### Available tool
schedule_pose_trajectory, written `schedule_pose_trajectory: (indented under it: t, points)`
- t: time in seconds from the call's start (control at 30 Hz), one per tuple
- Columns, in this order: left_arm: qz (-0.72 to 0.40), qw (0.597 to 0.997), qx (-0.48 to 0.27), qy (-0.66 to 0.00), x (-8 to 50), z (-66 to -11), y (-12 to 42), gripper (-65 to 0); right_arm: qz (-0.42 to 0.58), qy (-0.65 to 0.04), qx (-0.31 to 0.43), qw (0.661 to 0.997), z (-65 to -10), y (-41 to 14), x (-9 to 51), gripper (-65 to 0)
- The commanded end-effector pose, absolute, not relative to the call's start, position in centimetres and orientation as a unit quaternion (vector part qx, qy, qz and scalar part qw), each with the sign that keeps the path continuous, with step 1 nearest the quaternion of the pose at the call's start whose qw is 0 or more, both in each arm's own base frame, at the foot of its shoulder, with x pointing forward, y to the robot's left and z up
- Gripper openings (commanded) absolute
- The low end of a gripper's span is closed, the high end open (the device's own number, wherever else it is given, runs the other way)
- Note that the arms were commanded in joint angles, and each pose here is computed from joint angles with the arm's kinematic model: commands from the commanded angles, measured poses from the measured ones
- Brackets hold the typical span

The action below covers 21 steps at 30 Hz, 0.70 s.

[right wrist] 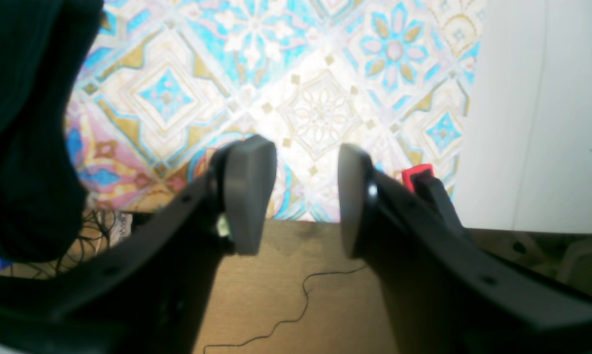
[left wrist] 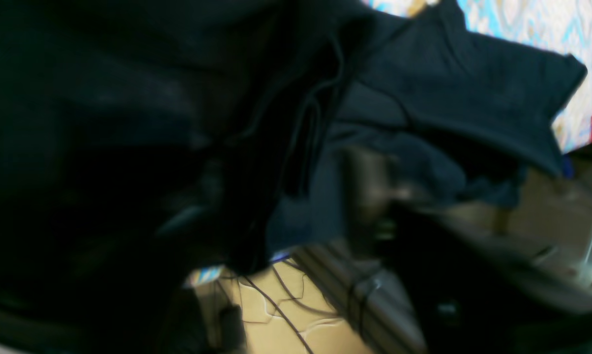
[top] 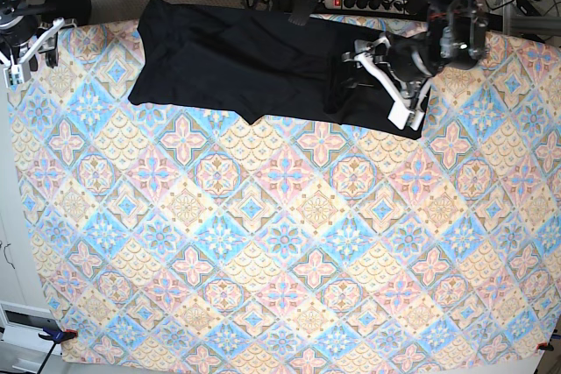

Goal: Fold the T-shirt properly
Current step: 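Pull the folded strip's end with the left gripper away from the right gripper, then grasp both ends of the black strip with both grippers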

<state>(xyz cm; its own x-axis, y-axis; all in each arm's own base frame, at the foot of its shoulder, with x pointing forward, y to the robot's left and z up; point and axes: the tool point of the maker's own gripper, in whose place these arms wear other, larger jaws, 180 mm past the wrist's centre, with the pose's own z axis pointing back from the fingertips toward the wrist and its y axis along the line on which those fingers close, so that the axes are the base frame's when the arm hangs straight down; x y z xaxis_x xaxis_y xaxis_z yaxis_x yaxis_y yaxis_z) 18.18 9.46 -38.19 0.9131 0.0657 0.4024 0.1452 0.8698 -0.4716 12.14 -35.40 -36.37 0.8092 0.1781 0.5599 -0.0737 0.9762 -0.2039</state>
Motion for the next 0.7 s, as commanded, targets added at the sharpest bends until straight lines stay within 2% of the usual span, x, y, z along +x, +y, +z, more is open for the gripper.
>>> schedule_pose_trajectory:
  t: [0.0, 0.13, 0.27, 0.37, 0.43, 0.6, 0.67]
  points:
    - [-0.033, 0.930, -0.284, -0.232, 18.9, -36.2, 8.8, -22.9, 0.072, -0.315, -0.096, 0.942, -35.3, -35.9, 12.6, -41.1]
    - [0.016, 0.904, -0.331, -0.271, 20.8, -32.6, 12.1, -21.2, 0.073, -0.315, -0.097, 0.941, -35.3, -35.9, 12.6, -41.1]
    - [0.054, 0.900, -0.295, -0.315, 22.4, -30.7, 17.5, -21.2, 0.070, -0.312, -0.095, 0.943, -35.5, -36.0, 12.5, -40.9]
    - [0.065, 0.913, -0.271, -0.299, 22.4, -31.8, 19.9, -21.2, 0.069, -0.316, -0.095, 0.942, -35.5, -36.0, 13.1, -40.6]
    - [0.077, 0.921, -0.259, -0.281, 22.1, -33.2, 21.1, -21.2, 0.062, -0.293, -0.088, 0.950, -36.6, -36.0, 12.6, -40.5]
    - [0.052, 0.945, -0.212, -0.242, 21.0, -36.1, 21.2, -21.2, 0.101, -0.258, -0.051, 0.960, -39.1, -34.5, 15.0, -40.2]
    - [0.035, 0.953, -0.193, -0.231, 20.6, -37.0, 21.0, -21.2, 0.107, -0.251, -0.028, 0.962, -40.1, -33.2, 15.2, -38.1]
